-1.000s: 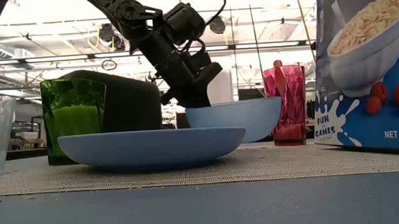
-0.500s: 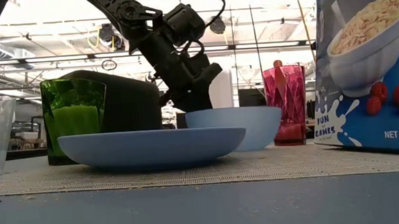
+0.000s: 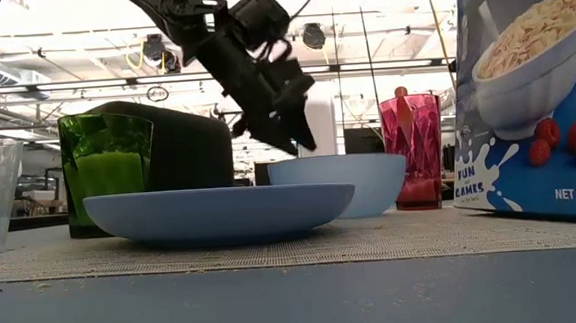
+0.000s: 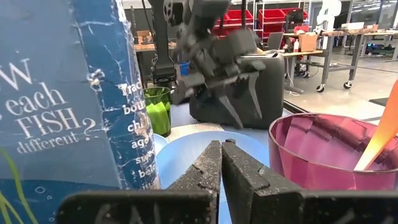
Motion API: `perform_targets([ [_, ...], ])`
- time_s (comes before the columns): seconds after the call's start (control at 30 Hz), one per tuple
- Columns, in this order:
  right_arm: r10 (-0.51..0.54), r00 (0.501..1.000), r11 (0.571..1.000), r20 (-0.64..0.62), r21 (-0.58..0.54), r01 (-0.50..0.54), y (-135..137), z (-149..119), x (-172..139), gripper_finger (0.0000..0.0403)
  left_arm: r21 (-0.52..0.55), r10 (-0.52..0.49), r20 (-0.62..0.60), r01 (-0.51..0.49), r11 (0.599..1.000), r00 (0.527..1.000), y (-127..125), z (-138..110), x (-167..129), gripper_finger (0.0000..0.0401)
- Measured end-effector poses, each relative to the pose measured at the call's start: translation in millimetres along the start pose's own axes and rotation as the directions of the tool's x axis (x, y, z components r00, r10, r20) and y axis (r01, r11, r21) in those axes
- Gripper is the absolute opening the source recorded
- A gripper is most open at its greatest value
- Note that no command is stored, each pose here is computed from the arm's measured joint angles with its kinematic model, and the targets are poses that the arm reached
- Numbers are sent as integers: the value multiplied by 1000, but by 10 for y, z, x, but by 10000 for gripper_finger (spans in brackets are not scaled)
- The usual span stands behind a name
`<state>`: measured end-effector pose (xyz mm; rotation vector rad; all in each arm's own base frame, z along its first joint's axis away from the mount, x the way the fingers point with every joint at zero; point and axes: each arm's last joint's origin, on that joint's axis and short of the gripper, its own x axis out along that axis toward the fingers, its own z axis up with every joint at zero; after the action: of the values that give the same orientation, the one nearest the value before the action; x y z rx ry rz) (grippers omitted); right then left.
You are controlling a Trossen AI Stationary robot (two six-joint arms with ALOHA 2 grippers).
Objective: Arrange a breakfast setting
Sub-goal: Pour the cereal into the light blue bowl
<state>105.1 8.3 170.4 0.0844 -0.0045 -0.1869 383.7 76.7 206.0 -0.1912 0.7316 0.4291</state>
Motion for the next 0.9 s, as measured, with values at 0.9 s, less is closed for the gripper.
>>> perform_targets([
  [0.9, -1, 1000, 1000, -8, -3, 1, 0, -8, 1, 8, 403, -367, 689, 89, 911, 626, -835, 696, -1645, 241],
])
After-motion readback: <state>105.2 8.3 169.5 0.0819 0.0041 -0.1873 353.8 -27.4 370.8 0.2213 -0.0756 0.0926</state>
